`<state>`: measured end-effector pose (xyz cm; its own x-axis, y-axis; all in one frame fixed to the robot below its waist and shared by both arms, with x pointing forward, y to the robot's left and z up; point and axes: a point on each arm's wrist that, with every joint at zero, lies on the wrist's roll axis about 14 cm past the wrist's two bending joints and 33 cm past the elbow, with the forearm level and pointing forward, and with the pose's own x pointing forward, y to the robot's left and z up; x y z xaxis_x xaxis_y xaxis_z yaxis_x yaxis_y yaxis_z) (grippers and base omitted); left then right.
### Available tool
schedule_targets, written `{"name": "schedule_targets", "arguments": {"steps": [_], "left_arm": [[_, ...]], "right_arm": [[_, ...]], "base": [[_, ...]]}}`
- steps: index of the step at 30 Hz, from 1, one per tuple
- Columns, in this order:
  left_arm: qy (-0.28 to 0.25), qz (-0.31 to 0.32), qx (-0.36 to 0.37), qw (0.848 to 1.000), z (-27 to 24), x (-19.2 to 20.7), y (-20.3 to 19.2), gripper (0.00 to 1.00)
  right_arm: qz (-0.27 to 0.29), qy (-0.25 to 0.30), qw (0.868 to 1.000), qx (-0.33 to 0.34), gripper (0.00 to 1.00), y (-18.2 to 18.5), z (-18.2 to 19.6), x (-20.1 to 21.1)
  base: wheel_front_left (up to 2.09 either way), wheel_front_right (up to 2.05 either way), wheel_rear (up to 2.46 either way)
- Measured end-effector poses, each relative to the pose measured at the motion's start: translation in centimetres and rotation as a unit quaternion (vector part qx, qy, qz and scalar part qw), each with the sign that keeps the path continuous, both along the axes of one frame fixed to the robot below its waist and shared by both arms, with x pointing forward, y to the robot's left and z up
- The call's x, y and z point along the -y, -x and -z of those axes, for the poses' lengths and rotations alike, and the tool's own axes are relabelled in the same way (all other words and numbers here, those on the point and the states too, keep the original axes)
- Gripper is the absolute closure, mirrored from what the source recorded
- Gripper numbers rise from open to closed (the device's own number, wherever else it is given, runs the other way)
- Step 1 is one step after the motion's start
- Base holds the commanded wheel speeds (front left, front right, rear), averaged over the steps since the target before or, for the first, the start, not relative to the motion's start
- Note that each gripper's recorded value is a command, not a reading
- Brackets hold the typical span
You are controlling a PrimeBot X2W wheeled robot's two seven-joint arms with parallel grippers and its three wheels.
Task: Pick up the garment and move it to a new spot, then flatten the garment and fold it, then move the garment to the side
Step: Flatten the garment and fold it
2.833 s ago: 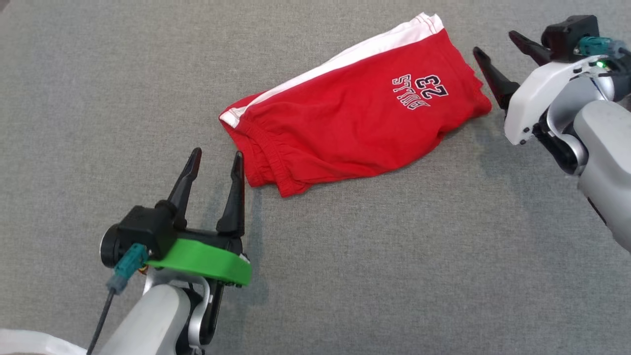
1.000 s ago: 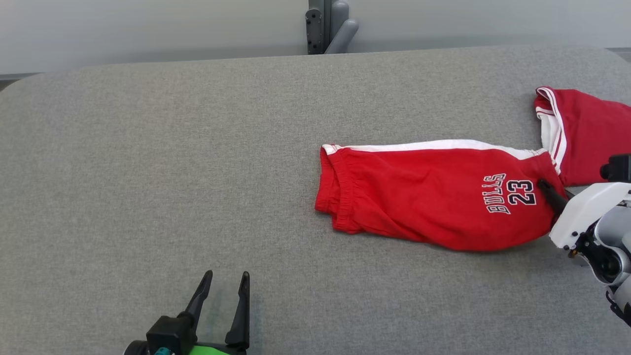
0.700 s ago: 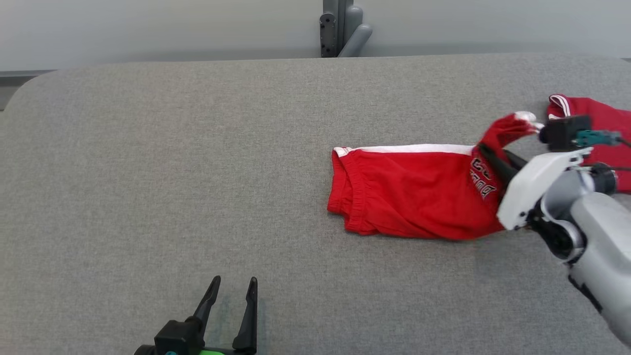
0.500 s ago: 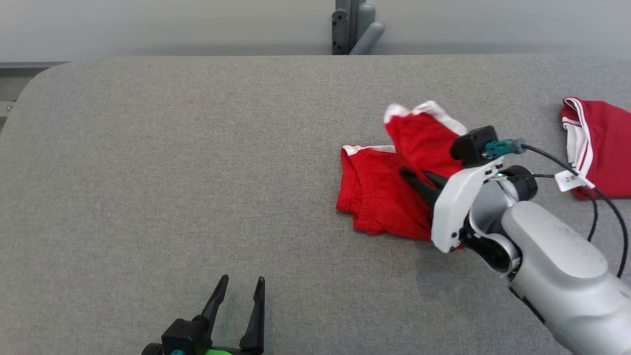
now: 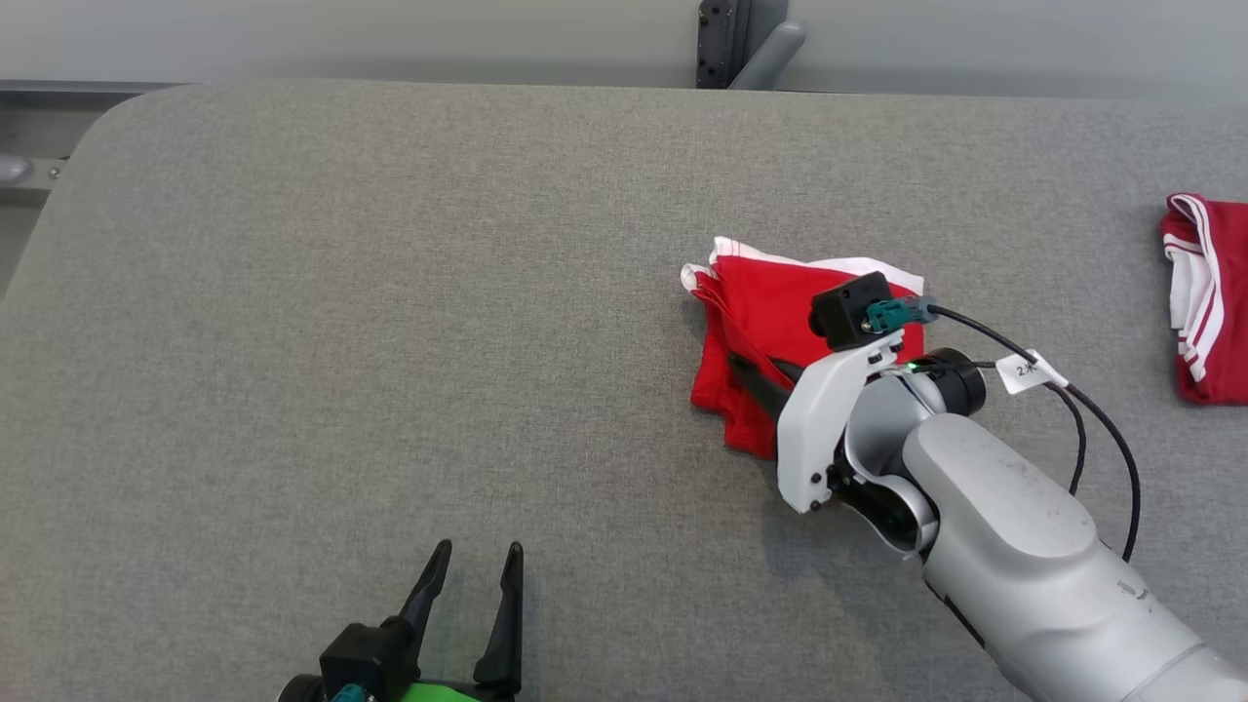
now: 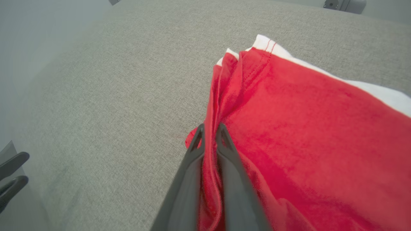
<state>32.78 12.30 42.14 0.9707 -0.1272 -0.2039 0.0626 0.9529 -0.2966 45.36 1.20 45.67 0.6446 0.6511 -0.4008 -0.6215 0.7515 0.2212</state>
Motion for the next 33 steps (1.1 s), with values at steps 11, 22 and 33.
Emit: {"name": "schedule_targets", "arguments": {"steps": [11, 22, 33], "left_arm": [[0.004, 0.003, 0.008, 1.000, -0.5, 0.3, -0.2, 0.00], [0.006, 0.002, 0.016, 1.000, -1.0, 0.4, 0.0, 0.00], [0.002, 0.002, 0.001, 1.000, 0.0, 0.2, -0.8, 0.00]], "right_arm": [[0.048, -0.086, 0.987, 0.129, 0.00, -1.1, -4.9, 1.2], [0.186, -0.014, 0.964, 0.191, 1.00, -0.6, -2.2, 13.8], [0.152, -0.005, 0.976, 0.156, 1.00, 0.0, 1.8, 10.5]], "base": [[0.00, 0.00, 0.00], [0.00, 0.00, 0.00], [0.00, 0.00, 0.00]]}}
